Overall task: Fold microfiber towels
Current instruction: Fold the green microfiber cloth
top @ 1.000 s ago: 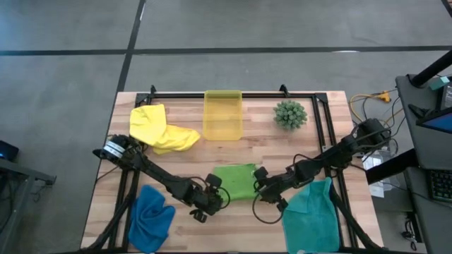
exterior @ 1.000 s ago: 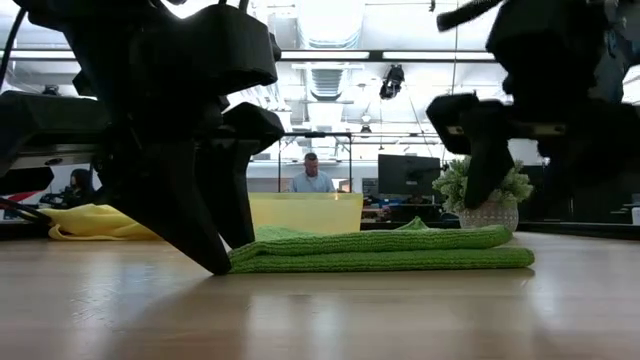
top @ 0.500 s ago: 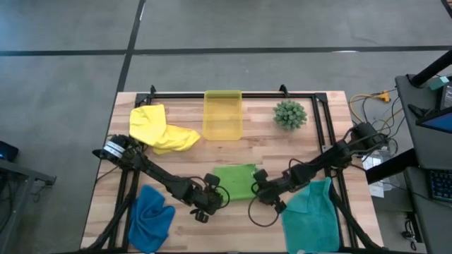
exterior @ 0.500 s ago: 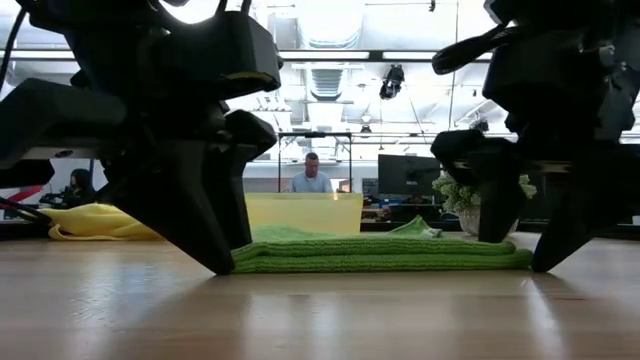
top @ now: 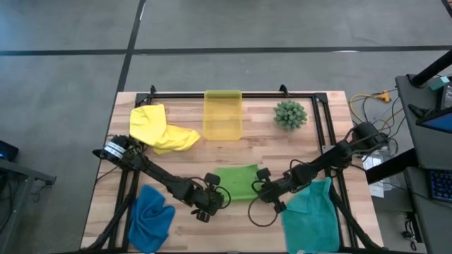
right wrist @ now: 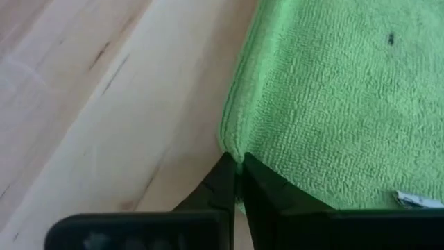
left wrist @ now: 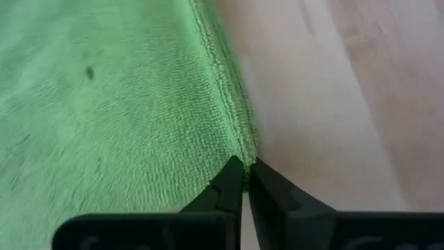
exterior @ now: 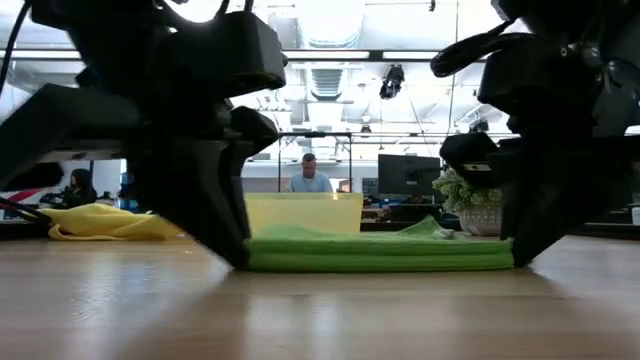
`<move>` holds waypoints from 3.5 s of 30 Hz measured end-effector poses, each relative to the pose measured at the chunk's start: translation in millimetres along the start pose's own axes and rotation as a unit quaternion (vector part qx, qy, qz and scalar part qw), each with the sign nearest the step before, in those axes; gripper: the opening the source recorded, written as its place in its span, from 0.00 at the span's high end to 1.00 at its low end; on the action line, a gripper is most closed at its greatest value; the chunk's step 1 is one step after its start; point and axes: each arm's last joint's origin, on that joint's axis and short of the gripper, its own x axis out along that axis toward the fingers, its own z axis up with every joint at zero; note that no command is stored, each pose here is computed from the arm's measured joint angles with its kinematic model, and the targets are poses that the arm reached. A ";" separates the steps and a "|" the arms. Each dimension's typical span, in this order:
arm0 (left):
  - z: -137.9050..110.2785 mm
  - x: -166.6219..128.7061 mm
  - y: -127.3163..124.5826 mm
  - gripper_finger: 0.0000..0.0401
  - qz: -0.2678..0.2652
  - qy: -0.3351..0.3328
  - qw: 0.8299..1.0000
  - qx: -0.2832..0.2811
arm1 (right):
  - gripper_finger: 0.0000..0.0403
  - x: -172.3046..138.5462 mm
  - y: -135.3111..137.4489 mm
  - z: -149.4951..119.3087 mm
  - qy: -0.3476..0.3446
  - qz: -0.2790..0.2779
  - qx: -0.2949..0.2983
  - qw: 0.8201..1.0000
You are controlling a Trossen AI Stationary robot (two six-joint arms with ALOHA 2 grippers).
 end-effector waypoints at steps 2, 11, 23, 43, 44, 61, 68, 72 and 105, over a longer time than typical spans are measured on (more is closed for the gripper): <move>3.9 -9.1 0.9 1.00 -0.003 -0.014 1.000 -0.003 | 0.97 -6.0 2.9 3.4 -0.009 0.010 0.017 1.000; 17.2 -28.3 -7.1 1.00 -0.109 -0.090 0.990 -0.014 | 0.97 -28.2 12.2 16.9 -0.050 0.121 0.099 0.986; 18.1 -26.8 -5.3 1.00 -0.131 -0.111 0.984 -0.057 | 0.97 -35.6 11.1 20.1 -0.061 0.143 0.131 0.979; 1.5 -24.4 6.3 1.00 -0.025 -0.109 0.973 -0.204 | 0.97 -34.7 -0.3 2.7 -0.043 0.057 0.218 0.973; -1.0 -25.0 7.1 1.00 -0.019 -0.109 0.971 -0.213 | 0.97 -35.8 -0.8 0.8 -0.048 0.050 0.223 0.972; -22.3 -33.7 52.5 1.00 0.078 -0.181 0.907 -0.372 | 0.97 -72.0 -34.9 -37.5 -0.119 -0.087 0.326 0.934; -20.8 -27.6 90.8 1.00 0.042 -0.177 0.869 -0.461 | 0.97 -61.8 -45.0 -47.5 -0.074 -0.102 0.367 0.922; -21.5 -24.8 115.9 1.00 0.012 -0.177 0.837 -0.518 | 0.97 -56.3 -46.9 -51.2 -0.057 -0.113 0.379 0.917; -17.3 -25.5 76.2 1.00 -0.084 -0.117 0.829 -0.541 | 0.97 -60.9 -18.0 -22.3 -0.104 -0.030 0.350 0.930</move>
